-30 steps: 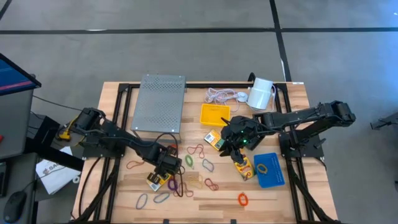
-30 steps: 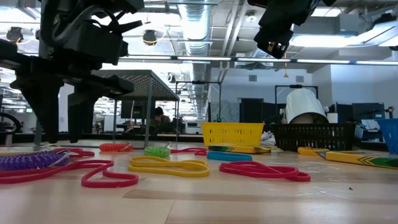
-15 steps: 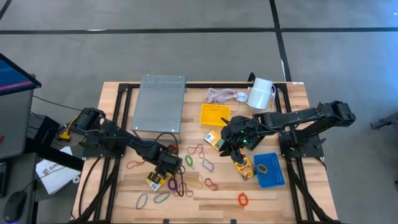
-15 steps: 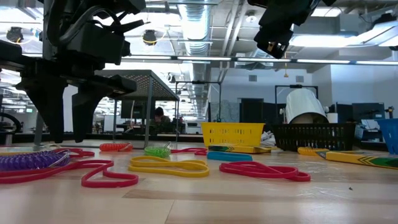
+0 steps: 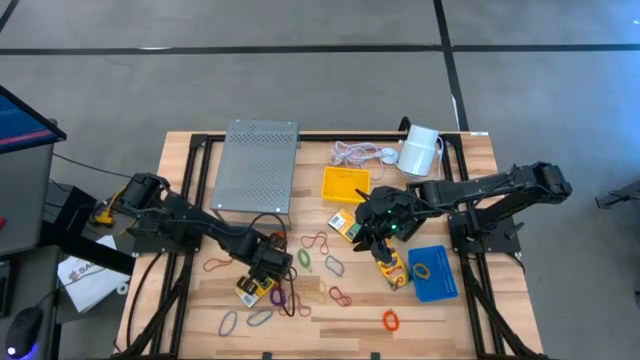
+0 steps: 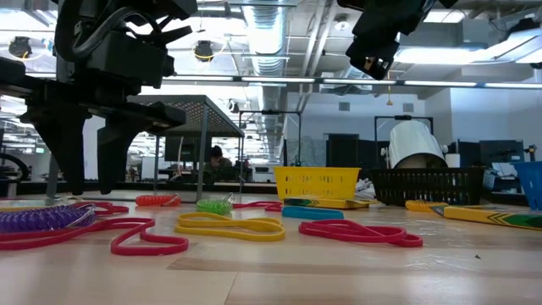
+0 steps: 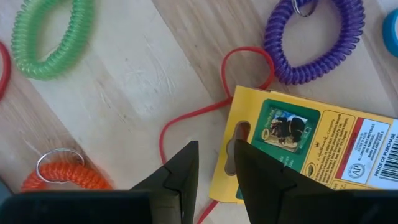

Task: Pick & Place Office Desk Supplies
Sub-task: Put the crayon box into the yellow bin

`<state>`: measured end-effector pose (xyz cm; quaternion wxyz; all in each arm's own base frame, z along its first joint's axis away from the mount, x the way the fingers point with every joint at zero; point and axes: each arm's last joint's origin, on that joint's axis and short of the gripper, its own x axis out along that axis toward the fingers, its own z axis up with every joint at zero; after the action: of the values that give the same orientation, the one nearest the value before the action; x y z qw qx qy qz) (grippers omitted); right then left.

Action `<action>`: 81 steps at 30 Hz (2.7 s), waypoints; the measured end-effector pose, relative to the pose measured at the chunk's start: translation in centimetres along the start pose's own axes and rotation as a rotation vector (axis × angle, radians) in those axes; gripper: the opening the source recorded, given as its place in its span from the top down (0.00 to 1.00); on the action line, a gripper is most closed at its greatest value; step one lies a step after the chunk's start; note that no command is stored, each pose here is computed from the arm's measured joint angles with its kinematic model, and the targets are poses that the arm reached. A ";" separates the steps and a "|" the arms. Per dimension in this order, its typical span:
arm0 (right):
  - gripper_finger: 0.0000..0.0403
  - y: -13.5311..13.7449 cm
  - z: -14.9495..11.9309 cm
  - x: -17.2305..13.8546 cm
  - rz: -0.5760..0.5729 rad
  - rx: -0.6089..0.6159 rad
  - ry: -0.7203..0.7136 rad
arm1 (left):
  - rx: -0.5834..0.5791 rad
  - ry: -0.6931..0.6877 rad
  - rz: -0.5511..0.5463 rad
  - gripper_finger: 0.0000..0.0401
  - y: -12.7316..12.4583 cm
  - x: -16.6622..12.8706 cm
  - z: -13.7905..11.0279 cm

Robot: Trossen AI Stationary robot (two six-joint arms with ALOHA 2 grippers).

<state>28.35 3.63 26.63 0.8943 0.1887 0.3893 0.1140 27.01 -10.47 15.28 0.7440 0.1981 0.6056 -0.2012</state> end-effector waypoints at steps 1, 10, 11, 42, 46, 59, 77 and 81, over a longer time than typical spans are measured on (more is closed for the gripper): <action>0.70 0.0 0.0 0.0 0.000 0.000 0.000 | 0.000 0.000 0.000 0.75 0.0 0.0 0.0; 0.70 0.0 0.0 0.0 0.000 0.000 0.000 | 0.071 -0.003 0.002 0.75 -0.5 0.0 0.1; 0.70 0.0 0.0 0.0 0.000 0.000 0.000 | 0.071 -0.005 0.002 0.75 -0.5 0.0 0.1; 0.70 0.2 0.0 0.0 0.007 -0.006 -0.004 | 0.113 0.051 -0.009 0.81 -0.7 2.2 -0.3; 0.70 0.2 0.0 0.0 0.006 -0.009 -0.004 | 0.125 0.049 -0.037 0.95 -0.8 2.2 -0.3; 0.70 0.2 0.0 0.0 0.006 -0.009 -0.004 | 0.146 0.116 -0.034 1.00 -1.3 1.2 0.2; 0.70 -0.3 0.3 -0.5 -0.003 0.006 -0.023 | 0.037 -0.044 0.089 1.00 -1.0 -6.5 1.6; 0.70 -0.1 0.5 -1.7 0.009 0.001 -0.062 | -0.007 -0.087 0.133 1.00 -1.2 -8.4 0.9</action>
<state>27.57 2.81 28.04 0.9054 0.1942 0.3607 0.1119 25.58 -11.44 23.66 0.7821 0.2262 0.5588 -0.1578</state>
